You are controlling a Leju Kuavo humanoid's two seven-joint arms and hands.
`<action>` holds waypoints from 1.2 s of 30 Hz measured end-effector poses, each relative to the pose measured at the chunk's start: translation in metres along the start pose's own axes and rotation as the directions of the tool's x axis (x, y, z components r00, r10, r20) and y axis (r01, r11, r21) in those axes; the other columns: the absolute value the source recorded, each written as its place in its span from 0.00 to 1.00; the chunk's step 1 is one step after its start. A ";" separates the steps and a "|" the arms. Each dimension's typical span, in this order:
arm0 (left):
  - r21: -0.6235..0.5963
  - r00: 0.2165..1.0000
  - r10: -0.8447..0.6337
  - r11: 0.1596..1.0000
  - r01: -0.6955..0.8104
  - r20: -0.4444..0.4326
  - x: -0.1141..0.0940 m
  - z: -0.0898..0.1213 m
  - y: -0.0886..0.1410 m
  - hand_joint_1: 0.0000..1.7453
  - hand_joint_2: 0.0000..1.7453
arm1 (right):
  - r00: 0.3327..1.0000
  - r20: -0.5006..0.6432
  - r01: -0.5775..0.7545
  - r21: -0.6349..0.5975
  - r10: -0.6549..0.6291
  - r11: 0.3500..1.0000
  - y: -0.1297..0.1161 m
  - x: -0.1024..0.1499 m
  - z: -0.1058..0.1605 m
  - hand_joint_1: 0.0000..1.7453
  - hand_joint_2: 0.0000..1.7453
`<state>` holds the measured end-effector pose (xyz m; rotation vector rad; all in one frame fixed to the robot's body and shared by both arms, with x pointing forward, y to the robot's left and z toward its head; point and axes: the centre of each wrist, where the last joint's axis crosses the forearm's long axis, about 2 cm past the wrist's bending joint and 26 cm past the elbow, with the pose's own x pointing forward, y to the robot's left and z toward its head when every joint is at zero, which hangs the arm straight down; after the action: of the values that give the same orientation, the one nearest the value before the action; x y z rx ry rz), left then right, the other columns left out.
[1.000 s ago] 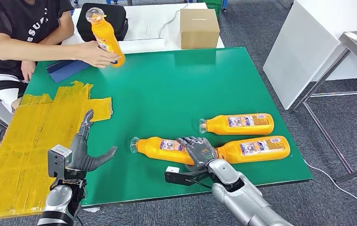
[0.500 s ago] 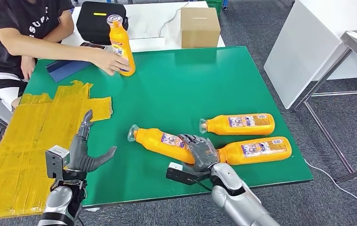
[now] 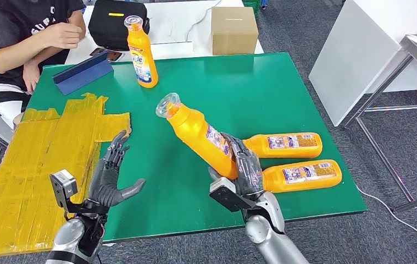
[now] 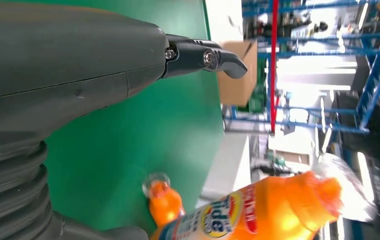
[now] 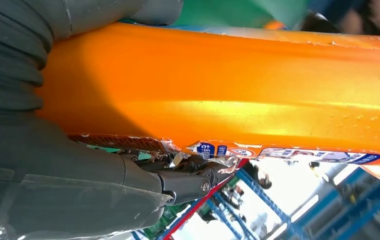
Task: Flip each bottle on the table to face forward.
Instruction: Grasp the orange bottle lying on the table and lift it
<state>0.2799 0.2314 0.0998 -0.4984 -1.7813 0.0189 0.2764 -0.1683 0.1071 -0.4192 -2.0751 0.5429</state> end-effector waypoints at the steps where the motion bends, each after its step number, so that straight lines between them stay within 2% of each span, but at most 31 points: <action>1: 0.000 1.000 0.000 1.000 0.000 0.000 0.000 0.000 0.000 0.00 1.00 | 1.000 0.000 0.000 0.000 0.000 1.000 0.000 0.000 0.000 1.00 1.00; 8: -0.021 1.000 0.024 0.999 -0.024 -0.005 0.000 -0.002 -0.004 0.00 1.00 | 1.000 0.004 0.021 -0.017 -0.021 1.000 0.001 0.003 -0.002 1.00 1.00; 15: -0.101 0.990 0.130 0.986 -0.135 -0.056 0.002 -0.018 -0.019 0.00 1.00 | 0.991 0.019 0.134 -0.043 -0.133 0.990 0.006 0.014 -0.008 1.00 1.00; 22: -0.130 0.976 0.198 0.969 -0.208 -0.092 -0.002 -0.030 -0.026 0.00 1.00 | 0.979 0.048 0.197 0.033 -0.198 0.980 0.024 0.027 -0.013 1.00 1.00; 36: -0.147 0.963 0.239 0.955 -0.256 -0.124 -0.006 -0.039 -0.030 0.00 1.00 | 0.977 0.092 0.171 0.186 -0.191 0.967 0.063 0.043 -0.004 1.00 1.00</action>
<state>0.3075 0.1924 0.1131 -0.8245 -1.6151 0.0231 0.2632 -0.0935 0.1061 -0.0955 -2.1217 0.6463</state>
